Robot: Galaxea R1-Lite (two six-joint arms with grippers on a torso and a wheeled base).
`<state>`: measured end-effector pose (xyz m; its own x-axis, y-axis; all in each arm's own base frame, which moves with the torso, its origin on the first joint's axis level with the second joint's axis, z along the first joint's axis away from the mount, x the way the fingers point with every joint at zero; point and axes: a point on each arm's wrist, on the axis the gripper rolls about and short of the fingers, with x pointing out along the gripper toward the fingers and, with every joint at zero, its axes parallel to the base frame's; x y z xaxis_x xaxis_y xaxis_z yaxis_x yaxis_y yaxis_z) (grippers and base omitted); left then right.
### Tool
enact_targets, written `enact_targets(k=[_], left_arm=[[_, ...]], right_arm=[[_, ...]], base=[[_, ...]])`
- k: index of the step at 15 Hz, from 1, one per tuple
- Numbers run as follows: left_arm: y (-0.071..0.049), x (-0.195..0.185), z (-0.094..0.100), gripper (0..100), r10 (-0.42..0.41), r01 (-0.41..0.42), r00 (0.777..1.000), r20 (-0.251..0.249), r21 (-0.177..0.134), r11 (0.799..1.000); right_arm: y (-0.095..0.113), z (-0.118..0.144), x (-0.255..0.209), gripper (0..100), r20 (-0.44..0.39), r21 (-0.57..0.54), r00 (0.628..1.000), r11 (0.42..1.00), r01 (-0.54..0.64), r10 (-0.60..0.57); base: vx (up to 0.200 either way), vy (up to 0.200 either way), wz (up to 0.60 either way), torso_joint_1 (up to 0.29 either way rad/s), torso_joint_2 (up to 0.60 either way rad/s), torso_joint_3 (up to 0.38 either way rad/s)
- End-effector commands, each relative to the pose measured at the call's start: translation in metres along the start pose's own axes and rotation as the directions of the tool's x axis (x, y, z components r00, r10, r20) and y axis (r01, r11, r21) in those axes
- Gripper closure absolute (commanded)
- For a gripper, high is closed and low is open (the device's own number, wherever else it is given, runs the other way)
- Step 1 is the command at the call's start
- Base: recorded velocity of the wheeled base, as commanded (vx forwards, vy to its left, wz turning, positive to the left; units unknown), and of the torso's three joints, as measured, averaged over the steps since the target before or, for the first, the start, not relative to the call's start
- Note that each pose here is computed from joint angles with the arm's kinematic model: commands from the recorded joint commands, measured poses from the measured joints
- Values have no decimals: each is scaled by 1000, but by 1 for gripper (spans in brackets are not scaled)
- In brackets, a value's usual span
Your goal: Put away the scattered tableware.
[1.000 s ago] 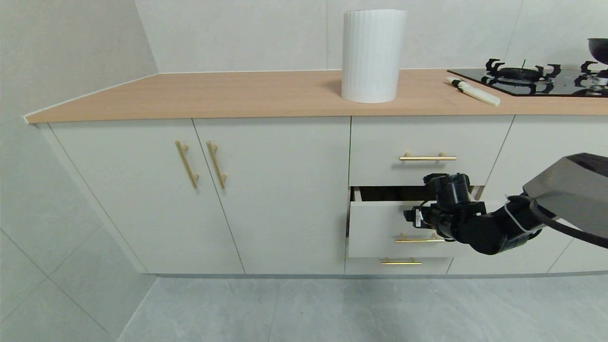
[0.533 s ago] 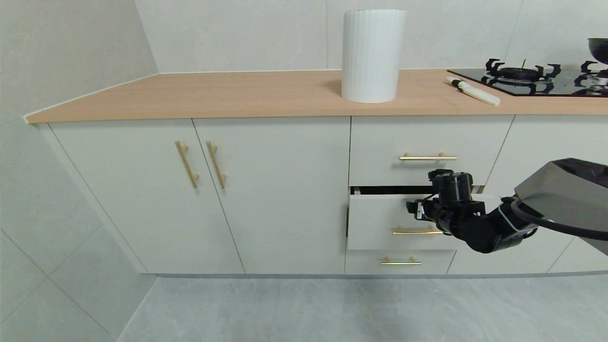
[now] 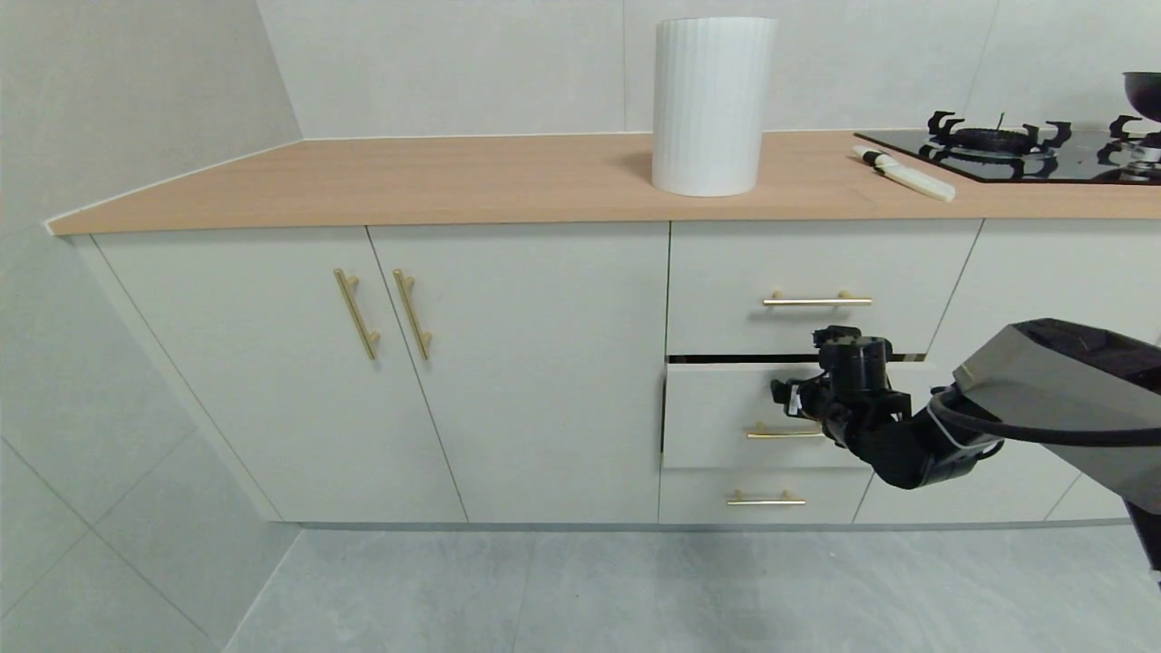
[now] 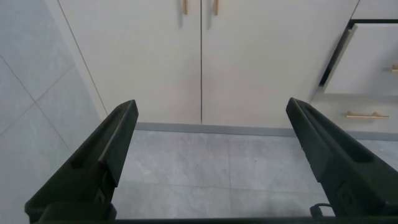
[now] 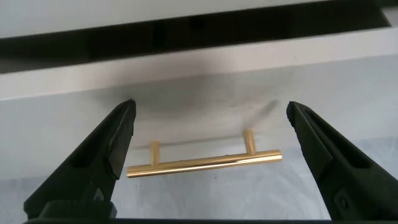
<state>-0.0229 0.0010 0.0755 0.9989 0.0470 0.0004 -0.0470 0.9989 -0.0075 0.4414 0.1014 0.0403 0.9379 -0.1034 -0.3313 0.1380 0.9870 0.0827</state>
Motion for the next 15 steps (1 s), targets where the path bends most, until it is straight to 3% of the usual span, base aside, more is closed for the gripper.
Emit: enact_targets(k=[1,15], left_arm=[[0,0,0,0,1,-1,1000,0,0,1000],[0,0,0,0,1,-1,1000,0,0,1000]], right_arm=[[-1,-6,10,0,2,21,1000,1000,5,-5],[-11,-1,37,0,56,123,997,992,39,-46]], base=[[0,0,0,0,0,0],[0,0,0,0,0,0]])
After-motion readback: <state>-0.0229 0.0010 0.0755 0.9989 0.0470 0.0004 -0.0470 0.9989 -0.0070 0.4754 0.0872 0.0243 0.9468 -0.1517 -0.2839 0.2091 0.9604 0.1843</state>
